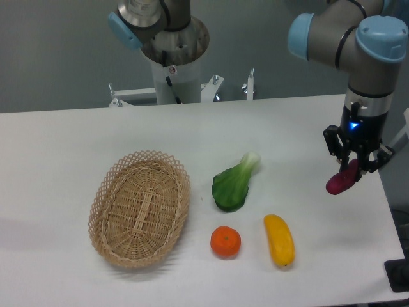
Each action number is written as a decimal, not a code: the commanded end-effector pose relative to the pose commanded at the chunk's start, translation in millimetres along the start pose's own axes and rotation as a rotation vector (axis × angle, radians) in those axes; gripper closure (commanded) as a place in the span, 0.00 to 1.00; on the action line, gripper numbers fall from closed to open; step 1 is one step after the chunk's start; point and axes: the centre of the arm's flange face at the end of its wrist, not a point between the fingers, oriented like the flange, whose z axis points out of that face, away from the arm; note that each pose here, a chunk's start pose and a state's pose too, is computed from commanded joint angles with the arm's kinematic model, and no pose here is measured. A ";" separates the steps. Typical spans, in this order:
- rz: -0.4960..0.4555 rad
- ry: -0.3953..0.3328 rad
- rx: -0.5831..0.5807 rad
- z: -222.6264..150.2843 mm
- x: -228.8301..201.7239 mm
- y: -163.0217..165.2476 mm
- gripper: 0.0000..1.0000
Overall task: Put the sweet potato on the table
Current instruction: 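Move the held purple sweet potato sideways and lower it toward the table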
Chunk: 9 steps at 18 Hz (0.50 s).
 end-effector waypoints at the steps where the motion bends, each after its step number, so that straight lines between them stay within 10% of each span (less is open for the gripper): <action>1: -0.001 0.003 0.000 1.7 0.4 0.3 0.85; 9: -0.001 0.023 0.000 11.7 8.8 1.4 0.85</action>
